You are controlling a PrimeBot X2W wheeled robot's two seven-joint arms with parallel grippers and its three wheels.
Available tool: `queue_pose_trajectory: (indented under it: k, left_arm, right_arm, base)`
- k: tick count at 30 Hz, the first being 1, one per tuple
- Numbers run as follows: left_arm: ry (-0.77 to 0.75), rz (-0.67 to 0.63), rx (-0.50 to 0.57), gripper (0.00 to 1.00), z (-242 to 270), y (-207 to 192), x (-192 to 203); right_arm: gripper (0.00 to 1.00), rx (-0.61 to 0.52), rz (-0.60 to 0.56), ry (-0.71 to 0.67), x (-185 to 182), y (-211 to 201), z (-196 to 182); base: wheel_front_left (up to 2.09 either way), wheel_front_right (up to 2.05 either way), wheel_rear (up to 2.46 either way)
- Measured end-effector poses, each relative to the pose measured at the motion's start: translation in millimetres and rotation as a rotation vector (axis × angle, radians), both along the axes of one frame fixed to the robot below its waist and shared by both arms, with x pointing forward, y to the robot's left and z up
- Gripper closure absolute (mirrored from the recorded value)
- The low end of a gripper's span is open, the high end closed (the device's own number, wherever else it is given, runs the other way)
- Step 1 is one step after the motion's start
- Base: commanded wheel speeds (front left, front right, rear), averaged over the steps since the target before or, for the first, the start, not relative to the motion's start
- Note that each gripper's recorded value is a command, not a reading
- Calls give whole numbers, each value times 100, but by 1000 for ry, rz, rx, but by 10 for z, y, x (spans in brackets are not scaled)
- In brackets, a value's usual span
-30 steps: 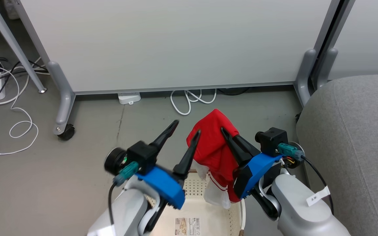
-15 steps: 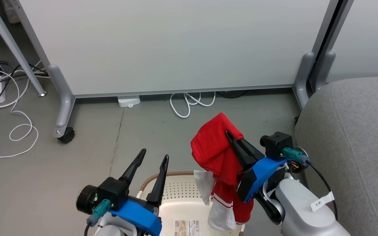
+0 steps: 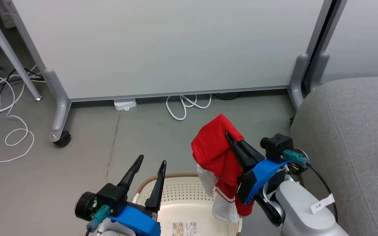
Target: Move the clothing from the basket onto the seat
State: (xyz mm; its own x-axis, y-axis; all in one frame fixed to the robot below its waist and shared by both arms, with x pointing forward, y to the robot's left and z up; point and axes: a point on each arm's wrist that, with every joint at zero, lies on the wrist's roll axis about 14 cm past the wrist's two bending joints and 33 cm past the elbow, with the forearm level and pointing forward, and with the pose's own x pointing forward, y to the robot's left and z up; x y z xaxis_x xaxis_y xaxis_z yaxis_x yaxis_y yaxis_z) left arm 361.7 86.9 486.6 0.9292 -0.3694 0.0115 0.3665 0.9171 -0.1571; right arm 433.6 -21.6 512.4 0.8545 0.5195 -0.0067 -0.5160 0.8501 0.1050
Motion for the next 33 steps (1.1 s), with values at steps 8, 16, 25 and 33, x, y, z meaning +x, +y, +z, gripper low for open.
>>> queue_pose_trajectory:
  k: [8,16,25,33]
  left_arm:
    - [3,-52,-3,0,-11,-157,42]
    - [5,-138,-11,0,-14,-438,101]
    - [10,-258,-14,0,-36,-836,164]
    - [17,-362,-19,0,-68,-1179,198]
  right_arm:
    - [100,4,-39,-7,-1,-163,16]
    - [100,-2,-124,-9,-34,-503,10]
    - [100,-5,-243,-3,-113,-965,-14]
    - [100,-4,-344,8,-214,-1332,-50]
  base:
    - [0,0,0]
    - [0,0,0]
    - [0,0,0]
    - [0,0,0]
